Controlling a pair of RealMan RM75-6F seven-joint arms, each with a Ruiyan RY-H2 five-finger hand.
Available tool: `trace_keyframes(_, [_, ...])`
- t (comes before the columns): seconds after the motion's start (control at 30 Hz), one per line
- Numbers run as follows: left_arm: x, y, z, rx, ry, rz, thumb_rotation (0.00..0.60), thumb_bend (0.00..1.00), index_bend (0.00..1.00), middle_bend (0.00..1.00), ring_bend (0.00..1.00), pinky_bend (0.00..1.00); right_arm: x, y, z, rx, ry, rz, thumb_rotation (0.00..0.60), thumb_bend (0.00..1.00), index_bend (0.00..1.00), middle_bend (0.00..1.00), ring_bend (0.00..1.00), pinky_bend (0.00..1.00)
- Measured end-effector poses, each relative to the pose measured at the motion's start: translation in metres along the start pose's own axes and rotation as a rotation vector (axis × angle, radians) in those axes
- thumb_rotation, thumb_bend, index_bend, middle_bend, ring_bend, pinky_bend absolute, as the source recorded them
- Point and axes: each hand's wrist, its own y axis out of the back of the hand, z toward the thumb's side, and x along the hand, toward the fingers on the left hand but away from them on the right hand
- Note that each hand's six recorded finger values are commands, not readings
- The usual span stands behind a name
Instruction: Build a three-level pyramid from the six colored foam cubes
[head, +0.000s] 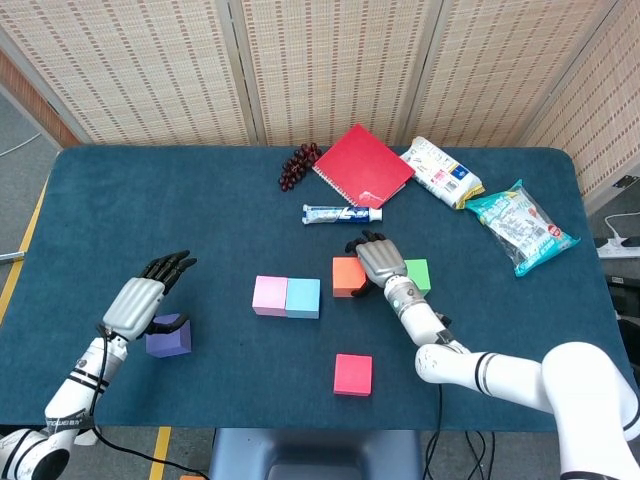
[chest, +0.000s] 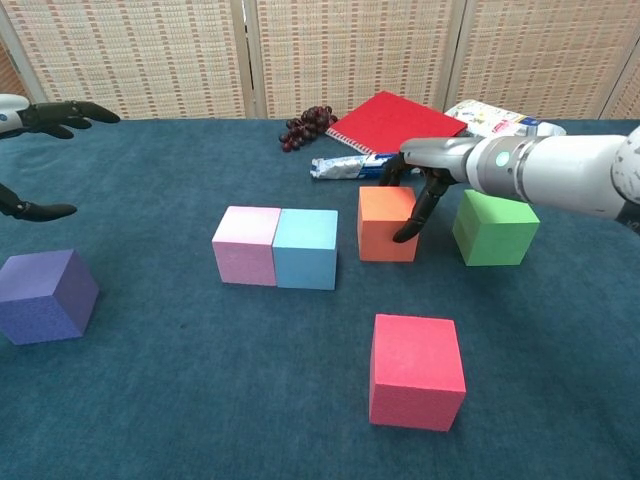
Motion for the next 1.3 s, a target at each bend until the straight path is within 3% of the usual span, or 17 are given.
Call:
trace_keyframes(0.17, [0.001, 0.002, 0.000, -0.012, -0.003, 0.006, 0.600, 0.31, 0.09, 0.01, 0.00, 0.09, -0.001, -0.001, 0.000, -0.009, 0.001, -0.018, 0.600, 0.22, 0.55, 0.44, 0.26, 0.28])
trace_keyframes(0.3, [-0.001, 0.003, -0.002, -0.012, 0.000, 0.010, 0.600, 0.31, 0.09, 0.01, 0.00, 0.09, 0.004, 0.001, -0.004, -0.013, 0.003, -0.038, 0.600, 0.23, 0.60, 0.47, 0.30, 0.28])
trace_keyframes(0.73, [-0.004, 0.002, 0.001, -0.014, -0.011, 0.011, 0.600, 0.31, 0.08, 0.01, 0.00, 0.09, 0.045, -0.003, 0.000, -0.069, 0.015, -0.023, 0.600, 0.23, 0.62, 0.49, 0.33, 0.28])
trace_keyframes(1.3, [-0.010, 0.002, -0.004, -0.035, 0.000, 0.016, 0.600, 0.31, 0.08, 0.00, 0.00, 0.09, 0.036, -0.018, 0.032, -0.031, 0.004, 0.007, 0.600, 0.23, 0.61, 0.49, 0.33, 0.28])
